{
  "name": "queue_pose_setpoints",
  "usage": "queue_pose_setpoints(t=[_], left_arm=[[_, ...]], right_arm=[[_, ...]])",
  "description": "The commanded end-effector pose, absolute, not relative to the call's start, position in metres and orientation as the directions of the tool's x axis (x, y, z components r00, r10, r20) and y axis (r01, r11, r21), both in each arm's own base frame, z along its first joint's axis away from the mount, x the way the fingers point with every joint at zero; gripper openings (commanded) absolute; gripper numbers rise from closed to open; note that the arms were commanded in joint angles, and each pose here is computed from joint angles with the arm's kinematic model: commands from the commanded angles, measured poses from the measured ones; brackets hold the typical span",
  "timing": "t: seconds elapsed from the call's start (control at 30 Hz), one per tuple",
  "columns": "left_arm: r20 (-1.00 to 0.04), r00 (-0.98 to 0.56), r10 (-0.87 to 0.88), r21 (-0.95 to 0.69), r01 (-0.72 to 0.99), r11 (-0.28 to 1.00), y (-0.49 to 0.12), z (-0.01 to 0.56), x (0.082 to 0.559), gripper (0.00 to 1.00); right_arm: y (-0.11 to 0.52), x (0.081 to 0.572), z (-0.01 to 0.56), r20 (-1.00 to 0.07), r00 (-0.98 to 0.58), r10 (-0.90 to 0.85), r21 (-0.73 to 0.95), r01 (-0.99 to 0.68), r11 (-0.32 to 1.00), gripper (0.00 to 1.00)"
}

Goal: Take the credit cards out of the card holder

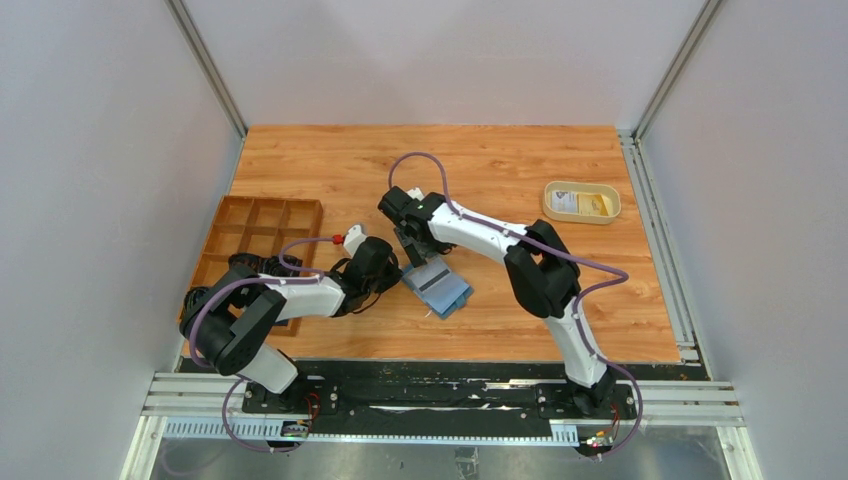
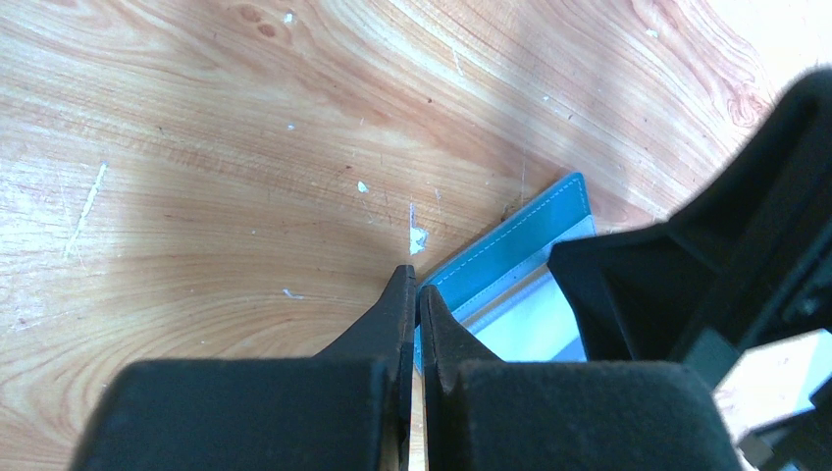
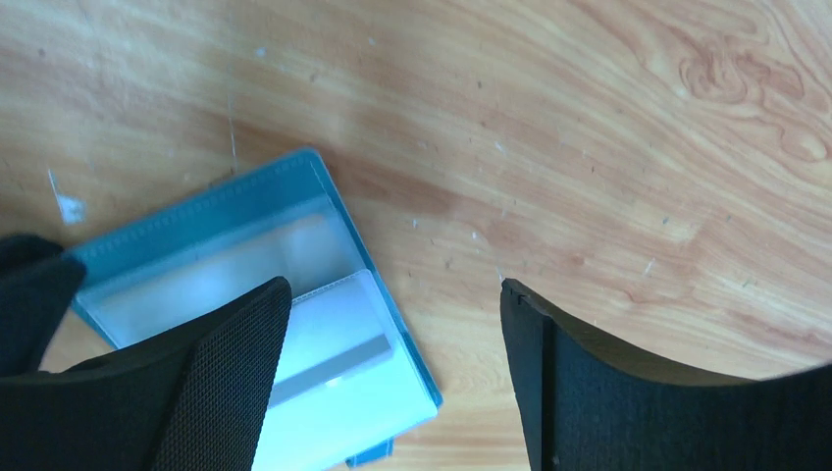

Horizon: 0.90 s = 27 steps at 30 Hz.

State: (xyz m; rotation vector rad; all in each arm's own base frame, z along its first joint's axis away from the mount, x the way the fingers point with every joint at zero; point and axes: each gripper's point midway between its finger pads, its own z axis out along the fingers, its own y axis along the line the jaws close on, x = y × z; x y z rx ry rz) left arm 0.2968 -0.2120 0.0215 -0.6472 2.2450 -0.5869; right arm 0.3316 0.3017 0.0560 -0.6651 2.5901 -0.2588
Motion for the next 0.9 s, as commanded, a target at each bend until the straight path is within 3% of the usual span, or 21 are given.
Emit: queue_pose_setpoints(t=[0.0,0.37,0.57,0.87], left_arm=[[-0.553,-0.587,-0.591,-0.497,-0.337,0.799,-0.189,0.008,0.294,0.0],[-0.56,-0.577,-0.595,-0.498,-0.341,0.798,-0.192,0.01,0.302,0.0],[-0.56,-0.567,-0.603,-0.496,-0.353,0.793,-0.19,0.009,0.303,0.0],[-0.546,-0.55,-0.631,-0.495,-0.396,0.773,-0.185,0.006,0.304,0.0]], right_arm=[[0.283,0.312,0.073,-0.349,-0.798,-0.491,-0.261,-0.421,0.869,0.82],[0.285,0.296,0.09,-0.462,-0.789,-0.406,-0.121,-0.397,0.91,0.83],[0.301,0.296,0.113,-0.598,-0.738,-0.313,0.03,-0.412,0.911,0.96],[0.303,0.282,0.087,-0.527,-0.807,-0.266,0.145,-0.393,0.908,0.95]])
